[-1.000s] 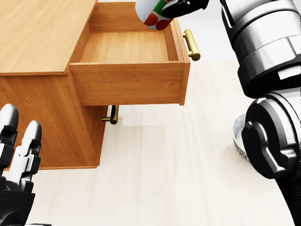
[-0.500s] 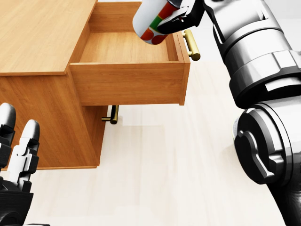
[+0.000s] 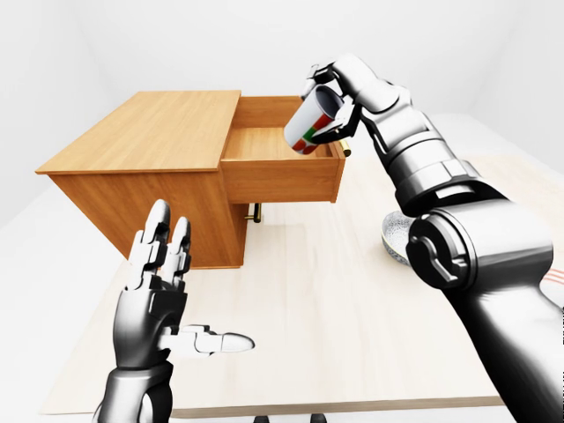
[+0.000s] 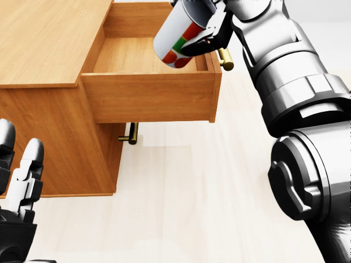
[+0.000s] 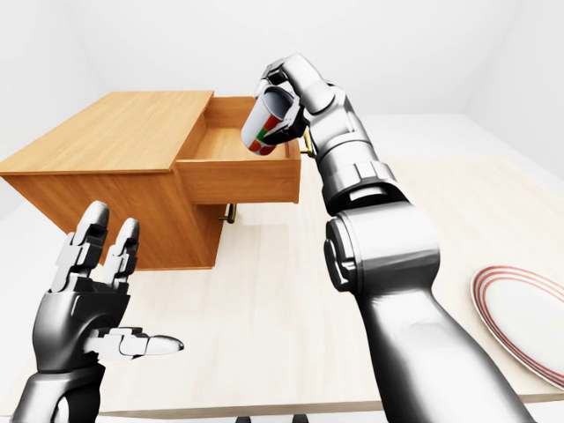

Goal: Put the ketchup in the top drawer of the cabinet.

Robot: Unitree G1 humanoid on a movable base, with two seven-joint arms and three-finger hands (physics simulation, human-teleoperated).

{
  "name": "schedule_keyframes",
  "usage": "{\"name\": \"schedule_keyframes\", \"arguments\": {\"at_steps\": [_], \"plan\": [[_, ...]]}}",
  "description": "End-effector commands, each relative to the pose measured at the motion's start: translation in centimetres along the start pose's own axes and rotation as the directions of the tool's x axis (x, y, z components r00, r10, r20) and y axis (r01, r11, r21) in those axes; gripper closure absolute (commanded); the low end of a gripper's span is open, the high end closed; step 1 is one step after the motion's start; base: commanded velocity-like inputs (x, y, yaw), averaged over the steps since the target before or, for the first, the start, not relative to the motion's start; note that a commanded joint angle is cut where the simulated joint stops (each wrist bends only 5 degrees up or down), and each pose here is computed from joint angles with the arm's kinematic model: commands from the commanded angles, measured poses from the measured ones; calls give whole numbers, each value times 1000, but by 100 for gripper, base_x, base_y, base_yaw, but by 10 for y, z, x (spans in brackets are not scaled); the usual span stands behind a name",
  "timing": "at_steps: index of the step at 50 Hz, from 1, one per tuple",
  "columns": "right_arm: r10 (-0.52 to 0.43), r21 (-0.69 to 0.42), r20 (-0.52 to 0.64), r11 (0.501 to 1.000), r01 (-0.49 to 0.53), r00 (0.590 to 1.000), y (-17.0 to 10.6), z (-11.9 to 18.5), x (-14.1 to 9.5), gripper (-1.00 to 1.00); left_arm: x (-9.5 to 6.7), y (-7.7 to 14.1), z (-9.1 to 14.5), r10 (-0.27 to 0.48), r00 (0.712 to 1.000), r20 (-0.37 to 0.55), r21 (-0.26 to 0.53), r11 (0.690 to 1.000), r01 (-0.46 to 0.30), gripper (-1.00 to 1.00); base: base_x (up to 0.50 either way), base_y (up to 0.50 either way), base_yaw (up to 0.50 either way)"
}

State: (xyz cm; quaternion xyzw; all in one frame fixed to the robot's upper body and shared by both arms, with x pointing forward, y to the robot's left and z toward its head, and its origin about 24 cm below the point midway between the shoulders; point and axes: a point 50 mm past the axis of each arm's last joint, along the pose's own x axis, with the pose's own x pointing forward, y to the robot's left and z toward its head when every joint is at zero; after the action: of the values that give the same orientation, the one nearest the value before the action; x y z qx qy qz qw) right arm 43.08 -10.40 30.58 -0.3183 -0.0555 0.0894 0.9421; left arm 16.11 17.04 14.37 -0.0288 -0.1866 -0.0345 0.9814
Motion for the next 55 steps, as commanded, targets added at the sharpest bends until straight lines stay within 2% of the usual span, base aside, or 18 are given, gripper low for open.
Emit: {"name": "schedule_keyframes", "arguments": {"at_steps": [1, 28, 29, 30, 31, 33, 35, 40, 55], "plan": [[1, 27, -9, 1000, -1, 1000, 6, -7, 1, 100, 0, 1, 1, 2, 1000, 6, 0, 1000, -2, -100, 0, 0, 0], [0, 38, -17, 999, 1, 1000, 7, -11, 1, 100, -1, -1, -1, -4, 1000, -8, -2, 1000, 4, -100, 0, 0, 0], [-6, 39, -16, 999, 7, 1000, 6, -10, 1, 15, -1, -1, -2, -4, 1000, -10, -2, 1000, 4, -100, 0, 0, 0], [-9, 38, -15, 999, 10, 1000, 5, -10, 1, -6, -1, -1, -2, -4, 1000, -11, -2, 1000, 4, -100, 0, 0, 0], [-8, 31, -15, 999, 8, 1000, 5, -9, 1, -45, -1, -1, -2, -4, 1000, -11, -1, 1000, 4, -100, 0, 0, 0], [-3, -13, -20, 1000, 3, 1000, 5, -9, 1, -74, -1, -1, -2, -1, 1000, -12, 1, 1000, 1, -100, 0, 0, 0], [-17, -3, -10, 1000, 17, 1000, 1, -5, 0, -99, -1, -1, -1, -3, 1000, -9, 0, 1000, 3, -100, 0, 0, 0], [-44, -29, 25, 999, 44, 999, -11, 11, -2, -100, 0, -2, -3, -5, 1000, -16, 1, 1000, 5, -100, 0, 0, 0], [-72, -54, 47, 996, 74, 996, -20, 22, -4, -100, -2, -5, -7, -13, 999, -38, 1, 1000, 13, -100, 0, 0, 0]]}}
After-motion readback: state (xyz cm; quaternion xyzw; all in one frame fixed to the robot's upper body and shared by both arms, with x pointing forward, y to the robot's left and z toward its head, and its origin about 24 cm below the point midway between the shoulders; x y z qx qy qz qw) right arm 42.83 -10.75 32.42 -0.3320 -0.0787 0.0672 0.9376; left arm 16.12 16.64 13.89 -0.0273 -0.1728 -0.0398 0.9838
